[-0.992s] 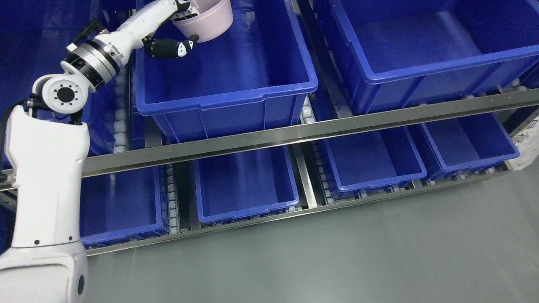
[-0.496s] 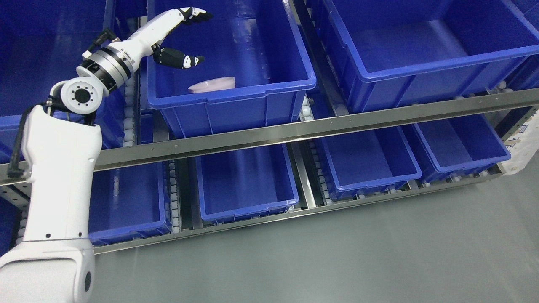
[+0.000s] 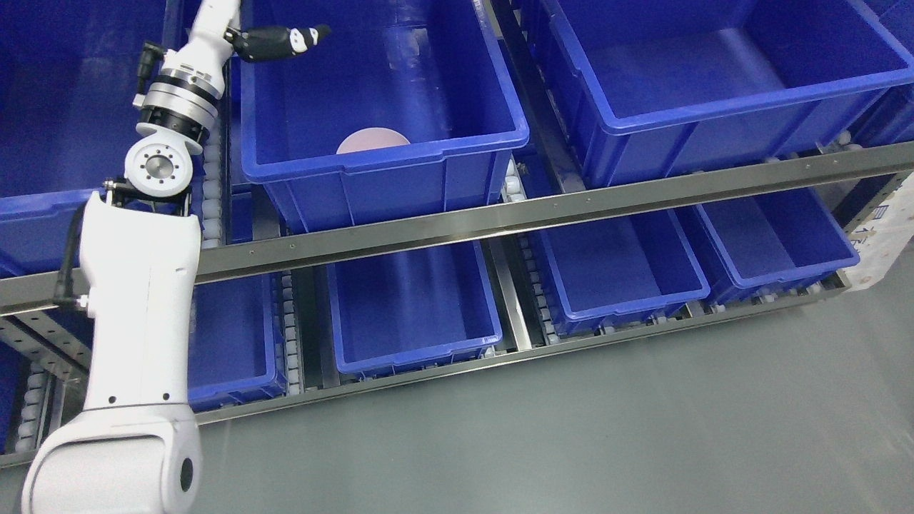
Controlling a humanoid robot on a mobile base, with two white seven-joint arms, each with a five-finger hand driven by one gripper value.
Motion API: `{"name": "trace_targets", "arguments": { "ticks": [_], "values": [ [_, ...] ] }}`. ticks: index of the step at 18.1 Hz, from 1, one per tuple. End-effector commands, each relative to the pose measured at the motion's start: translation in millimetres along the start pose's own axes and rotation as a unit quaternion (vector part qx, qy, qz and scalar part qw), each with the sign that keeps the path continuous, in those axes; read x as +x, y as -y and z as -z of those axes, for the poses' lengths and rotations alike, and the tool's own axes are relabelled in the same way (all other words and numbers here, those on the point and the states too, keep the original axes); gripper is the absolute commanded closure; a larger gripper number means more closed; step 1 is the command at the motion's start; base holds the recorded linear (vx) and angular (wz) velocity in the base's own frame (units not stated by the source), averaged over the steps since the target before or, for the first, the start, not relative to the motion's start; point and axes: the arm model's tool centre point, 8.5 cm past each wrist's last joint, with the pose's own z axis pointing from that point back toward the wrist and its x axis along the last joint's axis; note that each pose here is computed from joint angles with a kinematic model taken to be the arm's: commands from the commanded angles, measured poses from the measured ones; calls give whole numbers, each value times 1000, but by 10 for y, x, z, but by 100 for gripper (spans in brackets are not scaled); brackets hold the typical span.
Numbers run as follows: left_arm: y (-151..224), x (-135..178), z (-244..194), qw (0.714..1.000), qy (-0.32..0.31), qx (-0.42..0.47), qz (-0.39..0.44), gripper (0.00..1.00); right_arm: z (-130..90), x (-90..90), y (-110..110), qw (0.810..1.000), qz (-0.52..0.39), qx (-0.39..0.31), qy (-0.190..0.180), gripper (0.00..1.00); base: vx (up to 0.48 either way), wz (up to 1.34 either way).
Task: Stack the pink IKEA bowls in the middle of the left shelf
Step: 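Open the left hand and withdraw it upward from the bin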
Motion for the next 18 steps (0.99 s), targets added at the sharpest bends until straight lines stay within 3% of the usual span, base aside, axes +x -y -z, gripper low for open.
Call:
{"name": "trace_targets", "arguments": {
  "ticks": [1, 6, 10, 18],
  "values": [
    [-370, 39, -265, 975, -27, 138, -170, 10, -2, 0, 115, 1000, -1, -10, 0, 0, 0, 0],
    [-227, 74, -592, 980, -52, 112, -153, 1, -2, 0, 116, 1000, -1, -10, 0, 0, -3, -19],
    [-153, 196, -608, 983, -36, 99, -149, 0, -2, 0, 115, 1000, -1, -10, 0, 0, 0, 0],
    [-146, 59, -752, 983, -53, 102, -147, 0, -2, 0, 115, 1000, -1, -10, 0, 0, -4, -15]
  ]
}}
